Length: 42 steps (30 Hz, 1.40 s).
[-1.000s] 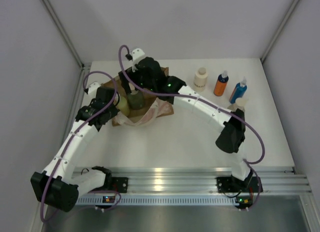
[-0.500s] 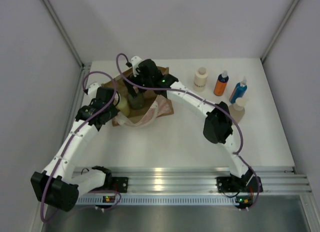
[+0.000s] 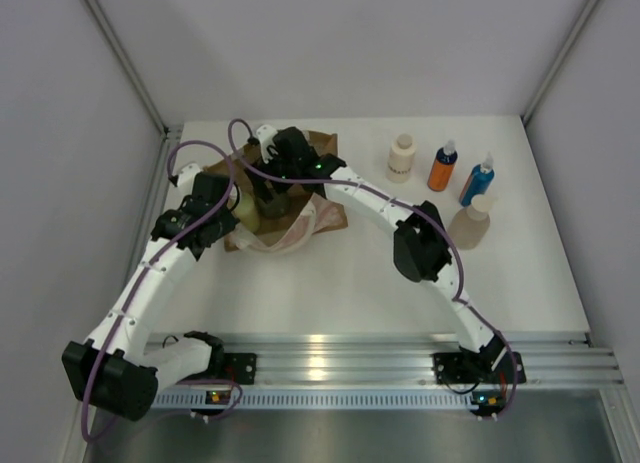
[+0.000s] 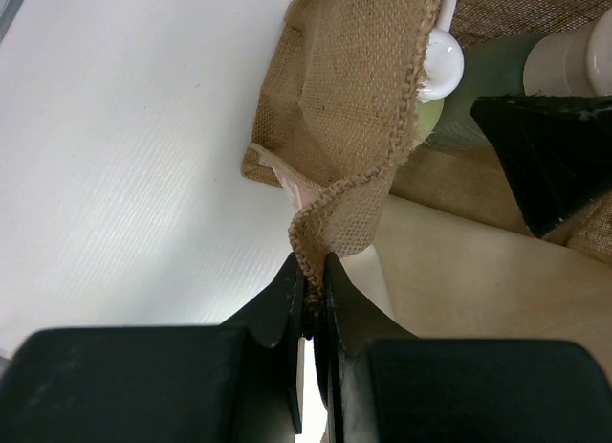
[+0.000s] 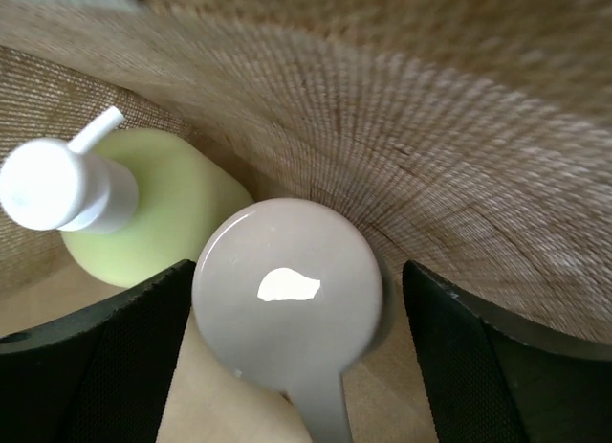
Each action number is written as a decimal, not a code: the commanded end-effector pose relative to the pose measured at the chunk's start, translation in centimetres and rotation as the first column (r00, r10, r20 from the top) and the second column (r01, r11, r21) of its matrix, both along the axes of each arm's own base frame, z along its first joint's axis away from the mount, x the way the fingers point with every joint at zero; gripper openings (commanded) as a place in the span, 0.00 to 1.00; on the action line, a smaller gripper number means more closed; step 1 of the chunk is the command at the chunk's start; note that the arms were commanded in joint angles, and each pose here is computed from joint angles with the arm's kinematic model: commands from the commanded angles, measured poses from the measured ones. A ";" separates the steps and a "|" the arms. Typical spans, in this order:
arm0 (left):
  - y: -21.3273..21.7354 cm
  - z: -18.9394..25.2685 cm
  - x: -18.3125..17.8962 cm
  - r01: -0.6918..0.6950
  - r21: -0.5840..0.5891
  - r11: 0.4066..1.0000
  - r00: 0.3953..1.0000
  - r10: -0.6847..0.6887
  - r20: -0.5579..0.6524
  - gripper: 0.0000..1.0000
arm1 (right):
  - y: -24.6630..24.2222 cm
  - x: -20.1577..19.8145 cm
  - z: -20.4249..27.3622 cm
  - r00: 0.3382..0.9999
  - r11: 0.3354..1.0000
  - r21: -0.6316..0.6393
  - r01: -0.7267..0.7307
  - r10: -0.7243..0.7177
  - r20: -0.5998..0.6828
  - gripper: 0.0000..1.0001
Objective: Take the personal care products out of the canvas bag
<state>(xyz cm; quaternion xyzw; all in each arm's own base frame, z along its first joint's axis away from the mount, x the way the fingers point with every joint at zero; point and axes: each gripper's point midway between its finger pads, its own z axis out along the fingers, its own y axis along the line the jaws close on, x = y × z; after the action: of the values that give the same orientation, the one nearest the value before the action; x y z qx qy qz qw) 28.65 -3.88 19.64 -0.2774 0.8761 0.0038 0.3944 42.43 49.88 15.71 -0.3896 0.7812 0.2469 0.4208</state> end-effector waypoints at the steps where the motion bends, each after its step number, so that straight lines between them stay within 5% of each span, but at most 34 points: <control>1: -0.1 -0.8 -1.5 0.050 0.012 0.999 0.995 -0.049 -0.090 0.00 | 1.6 1.4 2.9 0.997 0.995 0.099 -0.031 0.023 0.078 0.83; 3: -0.3 -1.0 -1.4 0.056 0.009 0.998 0.994 -0.055 -0.098 0.00 | 1.7 1.6 3.0 0.996 0.994 0.106 -0.030 0.021 0.091 0.60; 6: -0.4 -1.2 -1.4 0.063 0.007 0.998 0.992 -0.062 -0.107 0.00 | 1.8 1.3 3.5 0.994 0.990 0.132 -0.049 0.035 0.106 0.41; 10: -0.4 -1.5 -1.6 0.064 0.007 0.998 0.992 -0.063 -0.113 0.00 | 1.8 1.2 5.2 0.989 0.983 0.173 -0.060 0.036 0.141 0.35; 12: -0.4 -1.6 -1.6 0.065 0.006 0.998 0.991 -0.063 -0.117 0.00 | 1.8 1.2 5.8 0.988 0.980 0.187 -0.068 0.040 0.147 0.14; 15: -0.5 -1.6 -1.5 0.065 0.006 0.998 0.991 -0.064 -0.120 0.00 | 1.9 1.2 7.3 0.985 0.974 0.216 -0.072 0.035 0.171 0.00; 30: -0.4 -1.3 -1.3 0.052 0.003 0.999 0.993 -0.051 -0.108 0.00 | -2.4 -3.7 22.2 0.929 0.915 0.363 -0.178 0.034 0.369 0.00; 42: -0.4 -1.5 -1.2 0.058 0.009 0.998 0.992 -0.056 -0.117 0.00 | -9.1 -7.8 37.0 0.844 0.840 0.510 -0.185 -0.131 0.521 0.00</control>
<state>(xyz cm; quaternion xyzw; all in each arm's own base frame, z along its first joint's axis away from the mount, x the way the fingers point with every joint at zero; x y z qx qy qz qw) 28.95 -4.38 19.15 -0.2644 0.8858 0.0024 0.3814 37.41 44.95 34.95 -0.3787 0.6710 0.3094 0.5574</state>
